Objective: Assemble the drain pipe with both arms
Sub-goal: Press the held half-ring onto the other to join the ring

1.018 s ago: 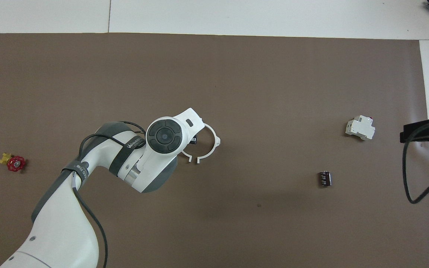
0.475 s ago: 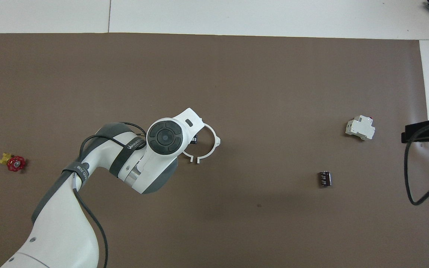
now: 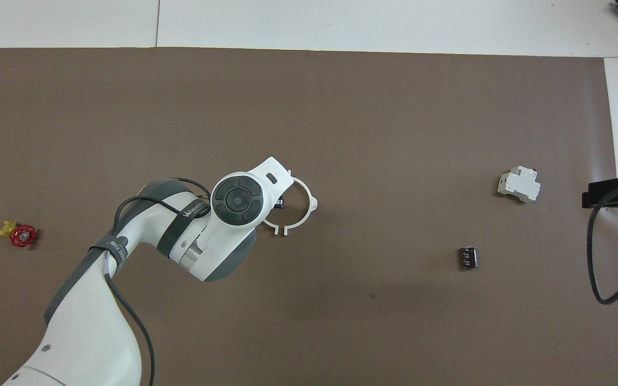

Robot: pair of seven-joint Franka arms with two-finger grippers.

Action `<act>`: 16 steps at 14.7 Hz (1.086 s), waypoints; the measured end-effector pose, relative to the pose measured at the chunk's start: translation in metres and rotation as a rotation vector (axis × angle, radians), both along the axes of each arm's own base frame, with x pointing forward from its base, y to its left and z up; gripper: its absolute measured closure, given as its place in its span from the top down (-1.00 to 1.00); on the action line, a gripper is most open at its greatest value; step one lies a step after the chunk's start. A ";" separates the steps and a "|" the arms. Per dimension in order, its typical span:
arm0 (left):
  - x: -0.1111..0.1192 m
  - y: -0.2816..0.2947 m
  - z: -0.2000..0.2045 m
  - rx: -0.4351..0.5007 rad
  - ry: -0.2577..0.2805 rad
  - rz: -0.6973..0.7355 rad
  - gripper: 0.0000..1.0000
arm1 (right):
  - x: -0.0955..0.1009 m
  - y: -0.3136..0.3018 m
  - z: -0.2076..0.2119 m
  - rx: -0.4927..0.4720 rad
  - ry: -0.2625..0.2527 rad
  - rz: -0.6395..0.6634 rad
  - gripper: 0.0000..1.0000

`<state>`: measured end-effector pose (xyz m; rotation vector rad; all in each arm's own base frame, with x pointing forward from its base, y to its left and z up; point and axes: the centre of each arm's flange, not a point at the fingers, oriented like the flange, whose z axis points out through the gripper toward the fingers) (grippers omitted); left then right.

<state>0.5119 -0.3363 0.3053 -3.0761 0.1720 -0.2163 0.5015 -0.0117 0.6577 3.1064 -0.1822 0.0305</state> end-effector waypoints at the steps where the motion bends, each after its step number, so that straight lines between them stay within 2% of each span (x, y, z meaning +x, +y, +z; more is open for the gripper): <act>1: 0.000 0.000 0.000 -0.001 0.000 0.004 -0.59 | 0.000 0.000 0.000 0.000 -0.001 0.000 1.00; 16: -0.004 -0.006 -0.001 -0.024 -0.018 0.045 -0.59 | -0.006 -0.001 0.009 0.002 -0.018 0.000 1.00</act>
